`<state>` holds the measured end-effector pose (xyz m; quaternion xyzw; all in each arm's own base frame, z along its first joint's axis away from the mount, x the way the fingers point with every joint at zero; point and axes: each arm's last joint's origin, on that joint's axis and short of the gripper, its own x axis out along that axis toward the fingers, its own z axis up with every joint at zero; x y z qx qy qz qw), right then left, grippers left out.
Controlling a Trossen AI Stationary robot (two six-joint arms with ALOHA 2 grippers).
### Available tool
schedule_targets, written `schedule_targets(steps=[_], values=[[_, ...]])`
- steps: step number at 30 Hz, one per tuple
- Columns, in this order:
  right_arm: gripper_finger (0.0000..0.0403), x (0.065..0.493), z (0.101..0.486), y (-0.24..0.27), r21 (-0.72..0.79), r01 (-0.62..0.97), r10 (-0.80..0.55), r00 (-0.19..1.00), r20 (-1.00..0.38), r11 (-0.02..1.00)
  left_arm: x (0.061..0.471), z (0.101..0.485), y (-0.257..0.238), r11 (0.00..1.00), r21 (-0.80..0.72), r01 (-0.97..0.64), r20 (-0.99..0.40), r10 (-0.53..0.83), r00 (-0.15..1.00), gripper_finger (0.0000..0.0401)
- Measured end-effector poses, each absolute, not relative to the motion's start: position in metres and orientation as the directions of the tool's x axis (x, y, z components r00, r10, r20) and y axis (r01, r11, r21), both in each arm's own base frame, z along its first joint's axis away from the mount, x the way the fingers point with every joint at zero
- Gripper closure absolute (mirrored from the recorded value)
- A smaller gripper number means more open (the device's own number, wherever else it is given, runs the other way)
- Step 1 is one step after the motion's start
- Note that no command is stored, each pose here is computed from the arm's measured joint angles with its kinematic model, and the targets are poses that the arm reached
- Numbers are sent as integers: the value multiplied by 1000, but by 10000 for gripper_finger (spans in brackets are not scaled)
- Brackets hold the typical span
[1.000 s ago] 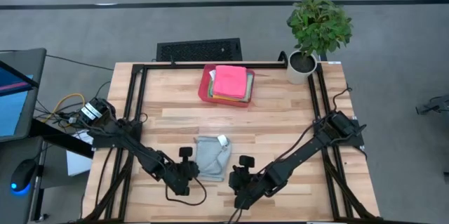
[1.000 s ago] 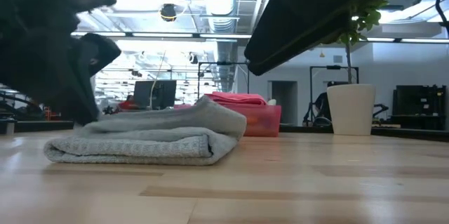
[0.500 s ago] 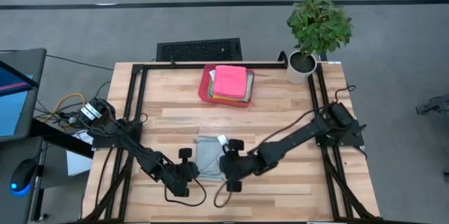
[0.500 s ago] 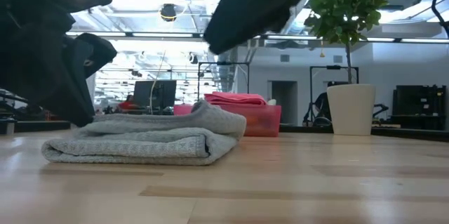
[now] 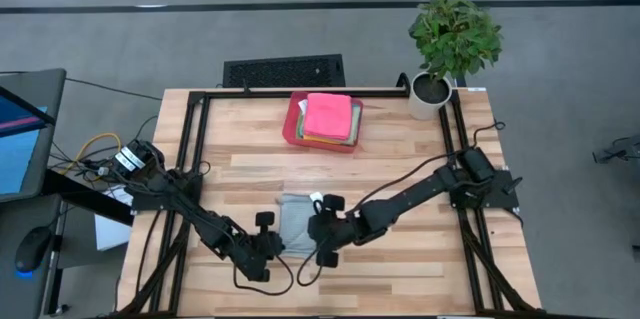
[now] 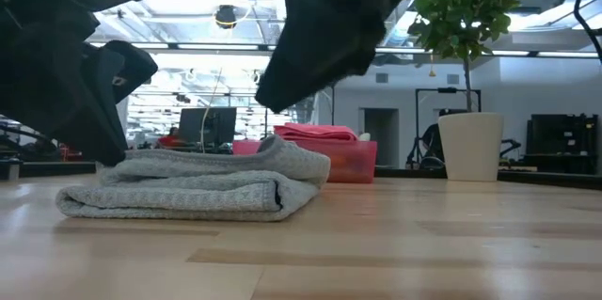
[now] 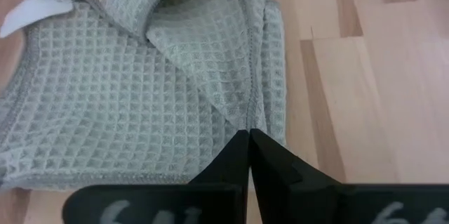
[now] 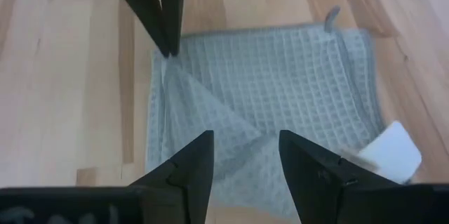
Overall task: Fold microfiber towels
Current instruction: Fold the gray microfiber cloth
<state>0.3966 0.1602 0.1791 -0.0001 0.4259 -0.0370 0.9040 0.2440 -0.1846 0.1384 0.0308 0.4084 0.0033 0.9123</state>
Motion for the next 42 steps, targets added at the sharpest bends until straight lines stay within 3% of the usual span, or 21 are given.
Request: schedule_targets(steps=[5, 8, 27, 30, 38, 42], values=[[215, 406, 165, 160, -31, 72, -70, 641, -764, 997, 244, 138, -185, 998, 60, 7, -741, 40, 670, 399], [215, 406, 146, 160, -64, 61, -87, 588, -804, 996, 244, 139, -186, 998, 57, 8, -736, 37, 675, 399], [234, 409, 129, 158, -108, 115, -153, 519, -841, 987, 242, 139, -188, 998, 56, 9, -735, 35, 677, 399], [257, 409, 130, 158, -128, 131, -178, 532, -828, 983, 242, 139, -188, 998, 56, 10, -735, 35, 677, 399], [379, 409, 146, 156, -129, 142, -187, 567, -802, 981, 242, 139, -188, 998, 58, 10, -733, 35, 680, 399], [387, 410, 146, 155, -128, 143, -187, 566, -803, 981, 242, 139, -188, 998, 57, 9, -731, 36, 682, 399]])
